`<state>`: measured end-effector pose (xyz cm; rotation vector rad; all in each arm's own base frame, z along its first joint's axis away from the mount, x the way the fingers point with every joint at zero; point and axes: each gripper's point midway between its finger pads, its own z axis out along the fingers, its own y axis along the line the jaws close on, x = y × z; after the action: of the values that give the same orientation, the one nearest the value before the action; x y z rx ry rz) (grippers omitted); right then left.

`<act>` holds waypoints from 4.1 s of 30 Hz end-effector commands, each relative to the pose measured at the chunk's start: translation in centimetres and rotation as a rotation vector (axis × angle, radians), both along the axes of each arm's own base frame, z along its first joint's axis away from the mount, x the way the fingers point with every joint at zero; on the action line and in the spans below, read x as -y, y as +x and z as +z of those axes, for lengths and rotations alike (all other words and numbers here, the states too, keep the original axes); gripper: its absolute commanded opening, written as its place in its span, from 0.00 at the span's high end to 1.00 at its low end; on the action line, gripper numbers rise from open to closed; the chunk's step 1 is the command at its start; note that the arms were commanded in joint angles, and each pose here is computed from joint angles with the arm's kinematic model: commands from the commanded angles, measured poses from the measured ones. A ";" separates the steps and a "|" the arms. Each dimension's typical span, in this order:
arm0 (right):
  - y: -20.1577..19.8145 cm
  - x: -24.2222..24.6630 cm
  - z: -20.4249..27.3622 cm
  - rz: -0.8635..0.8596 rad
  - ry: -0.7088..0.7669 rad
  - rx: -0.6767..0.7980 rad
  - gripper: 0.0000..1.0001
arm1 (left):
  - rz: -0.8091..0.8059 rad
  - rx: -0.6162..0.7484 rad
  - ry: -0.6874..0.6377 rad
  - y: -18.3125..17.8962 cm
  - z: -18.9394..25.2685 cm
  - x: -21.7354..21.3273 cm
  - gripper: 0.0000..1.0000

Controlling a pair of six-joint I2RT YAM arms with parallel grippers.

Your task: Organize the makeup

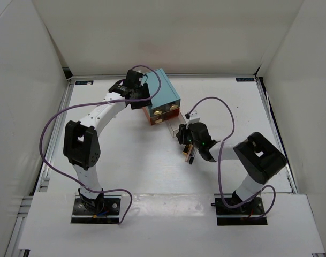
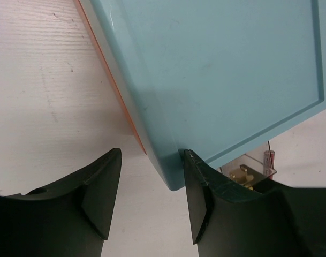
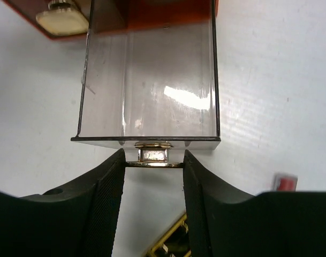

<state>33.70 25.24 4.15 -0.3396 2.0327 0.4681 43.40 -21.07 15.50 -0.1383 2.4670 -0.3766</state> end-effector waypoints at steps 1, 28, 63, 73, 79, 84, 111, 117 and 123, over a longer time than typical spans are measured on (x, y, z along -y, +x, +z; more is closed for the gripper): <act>-1.6 0.7 -0.1 -0.033 -0.005 -0.034 0.65 | -0.005 -0.050 0.051 -2.1 -0.3 -1.4 0.39; -1.3 3.9 7.4 -0.124 -0.103 -0.113 0.33 | -0.011 0.252 0.033 -3.1 10.3 -3.4 0.02; -2.1 17.5 -1.0 -0.455 -0.401 -0.459 1.00 | -0.026 0.152 0.061 -9.4 5.8 -5.6 0.02; 1.7 8.2 10.1 -0.070 -0.223 -0.151 1.00 | -0.041 0.109 0.066 -10.6 3.6 -5.8 0.02; 3.0 1.1 12.7 0.133 -0.153 -0.030 1.00 | -0.047 0.108 0.051 -11.4 3.4 -5.9 0.02; 4.0 -2.6 13.2 0.208 -0.117 0.055 1.00 | -0.046 0.118 0.040 -11.9 3.6 -6.0 0.02; 4.8 -2.5 9.1 0.095 -0.118 -0.055 0.45 | -0.200 0.122 0.013 -13.0 4.4 -3.5 0.02; 2.3 1.9 12.1 -0.082 -0.119 -0.129 0.42 | -0.354 0.136 0.018 -14.9 4.7 -0.9 0.02; -3.4 9.3 9.8 -0.343 -0.136 -0.335 0.41 | -0.501 0.098 0.054 -17.7 2.5 3.1 0.02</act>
<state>34.26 20.87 17.72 -0.1863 2.1979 0.3385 26.66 -22.31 17.65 0.4140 2.4121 -0.4835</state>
